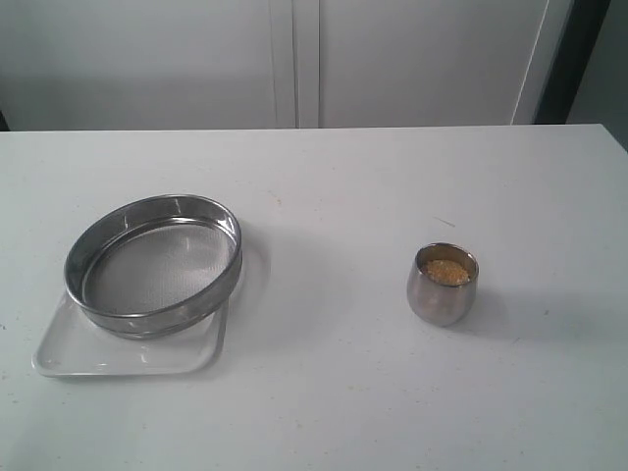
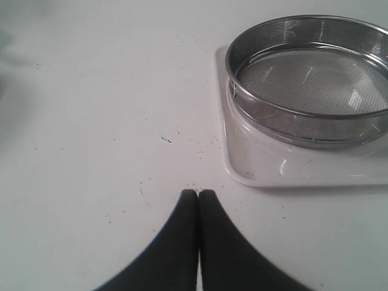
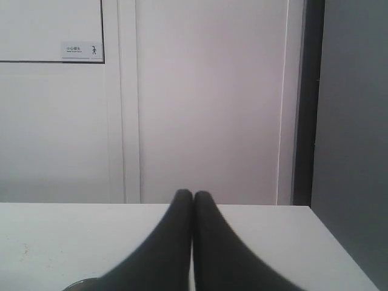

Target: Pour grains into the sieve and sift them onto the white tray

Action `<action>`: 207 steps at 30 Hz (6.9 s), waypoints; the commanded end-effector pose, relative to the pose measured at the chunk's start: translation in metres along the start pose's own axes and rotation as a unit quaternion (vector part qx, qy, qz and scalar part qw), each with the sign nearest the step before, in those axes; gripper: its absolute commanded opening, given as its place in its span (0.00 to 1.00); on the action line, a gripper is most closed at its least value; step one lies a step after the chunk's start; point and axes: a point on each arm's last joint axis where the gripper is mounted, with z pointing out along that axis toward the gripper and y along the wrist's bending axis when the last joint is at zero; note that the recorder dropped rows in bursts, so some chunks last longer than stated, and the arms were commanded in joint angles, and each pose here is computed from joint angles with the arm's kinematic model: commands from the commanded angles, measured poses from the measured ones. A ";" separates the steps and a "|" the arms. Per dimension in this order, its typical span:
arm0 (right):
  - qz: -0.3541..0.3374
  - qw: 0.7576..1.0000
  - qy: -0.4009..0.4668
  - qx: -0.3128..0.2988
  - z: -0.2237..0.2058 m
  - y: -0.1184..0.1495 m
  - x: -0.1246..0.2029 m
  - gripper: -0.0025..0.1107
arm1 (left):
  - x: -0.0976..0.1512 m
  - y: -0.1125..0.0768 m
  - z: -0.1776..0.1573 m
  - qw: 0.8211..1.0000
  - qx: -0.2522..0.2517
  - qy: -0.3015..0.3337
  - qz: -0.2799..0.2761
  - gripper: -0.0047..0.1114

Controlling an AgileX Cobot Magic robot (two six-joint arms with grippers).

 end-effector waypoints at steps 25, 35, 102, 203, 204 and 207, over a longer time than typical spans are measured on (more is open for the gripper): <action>0.006 1.000 -0.010 -0.003 0.005 0.001 -0.031 0.02 | 0.001 0.000 0.000 1.000 0.001 -0.001 -0.003 0.04; 0.006 1.000 0.023 -0.001 0.042 0.002 -0.045 0.02 | 0.001 0.000 0.000 1.000 0.001 -0.001 -0.003 0.04; -0.010 0.964 0.224 -0.143 0.125 0.022 0.114 0.02 | 0.001 0.000 0.000 1.000 0.001 -0.001 -0.003 0.04; -0.031 0.925 0.272 -0.265 0.155 0.040 0.166 0.89 | 0.001 0.000 0.000 1.000 0.001 -0.001 -0.003 0.04; -0.030 0.924 0.273 -0.267 0.156 0.041 0.167 0.89 | 0.001 0.000 0.000 1.000 0.001 -0.001 -0.003 0.04; -0.028 0.922 0.276 -0.271 0.155 0.041 0.170 0.89 | 0.001 0.000 0.000 1.000 0.001 -0.001 -0.003 0.04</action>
